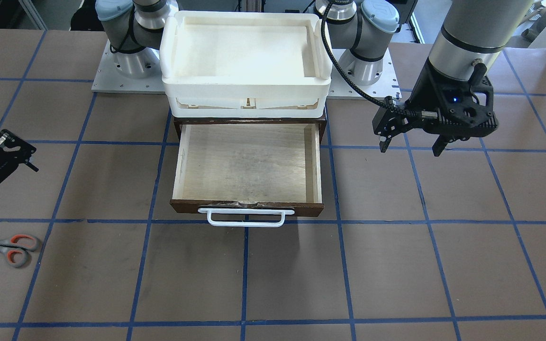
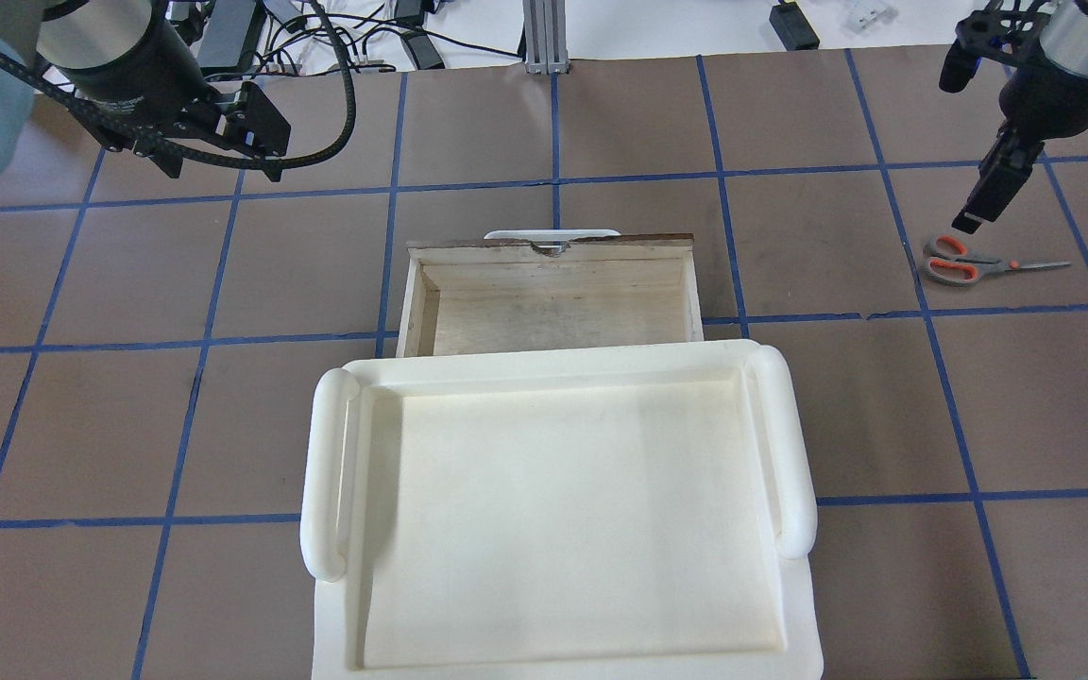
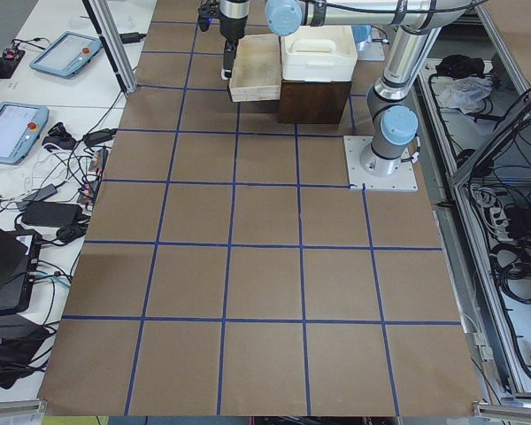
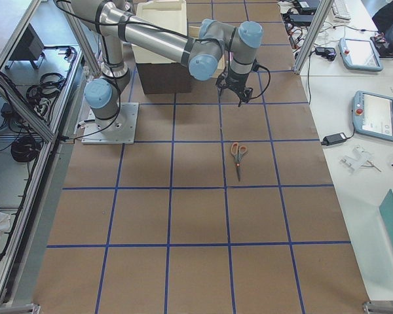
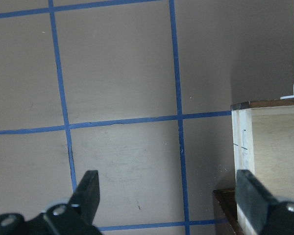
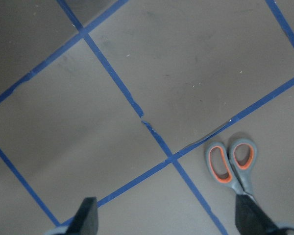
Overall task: Put scissors in drawer and close it
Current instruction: 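Move the right gripper outward over the grey-orange scissors, then lower the right gripper and grasp the scissors by the blades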
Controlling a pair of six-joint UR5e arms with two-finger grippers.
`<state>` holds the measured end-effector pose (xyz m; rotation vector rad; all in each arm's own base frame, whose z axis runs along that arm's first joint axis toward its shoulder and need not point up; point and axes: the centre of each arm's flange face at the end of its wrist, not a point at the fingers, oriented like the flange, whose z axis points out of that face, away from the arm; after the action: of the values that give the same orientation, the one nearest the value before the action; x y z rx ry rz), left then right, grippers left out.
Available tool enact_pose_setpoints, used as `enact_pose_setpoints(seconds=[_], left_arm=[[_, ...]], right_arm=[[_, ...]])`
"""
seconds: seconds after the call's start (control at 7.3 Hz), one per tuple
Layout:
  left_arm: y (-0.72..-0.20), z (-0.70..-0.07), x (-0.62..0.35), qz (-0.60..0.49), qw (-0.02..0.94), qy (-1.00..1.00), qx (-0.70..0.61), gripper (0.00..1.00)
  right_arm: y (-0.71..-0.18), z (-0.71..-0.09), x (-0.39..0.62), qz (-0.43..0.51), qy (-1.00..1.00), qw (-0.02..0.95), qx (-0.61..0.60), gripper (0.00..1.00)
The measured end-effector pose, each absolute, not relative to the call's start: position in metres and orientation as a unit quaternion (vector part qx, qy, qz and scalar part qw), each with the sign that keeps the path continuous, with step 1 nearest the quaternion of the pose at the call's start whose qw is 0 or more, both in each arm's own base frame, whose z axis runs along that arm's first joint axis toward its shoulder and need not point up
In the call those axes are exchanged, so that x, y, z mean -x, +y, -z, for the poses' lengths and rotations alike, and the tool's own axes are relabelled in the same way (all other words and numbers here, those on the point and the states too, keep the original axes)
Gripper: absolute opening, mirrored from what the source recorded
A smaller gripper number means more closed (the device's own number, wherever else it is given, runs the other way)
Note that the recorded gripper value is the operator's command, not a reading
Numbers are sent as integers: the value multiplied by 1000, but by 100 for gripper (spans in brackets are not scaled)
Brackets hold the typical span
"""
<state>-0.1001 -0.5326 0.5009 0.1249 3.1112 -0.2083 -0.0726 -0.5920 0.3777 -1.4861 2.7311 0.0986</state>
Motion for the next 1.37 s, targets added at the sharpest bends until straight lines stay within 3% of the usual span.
enact_pose_setpoints(seconds=[0.82,1.37], left_arm=[[-521,-510,117,74,6,996,-53,100],[-515,-516,124,78,-2,995,-54,100]], right_arm=[[-633,-278,168,-16,750,0,661,100],[-641,-229,215,-13,696,-12,718,100]])
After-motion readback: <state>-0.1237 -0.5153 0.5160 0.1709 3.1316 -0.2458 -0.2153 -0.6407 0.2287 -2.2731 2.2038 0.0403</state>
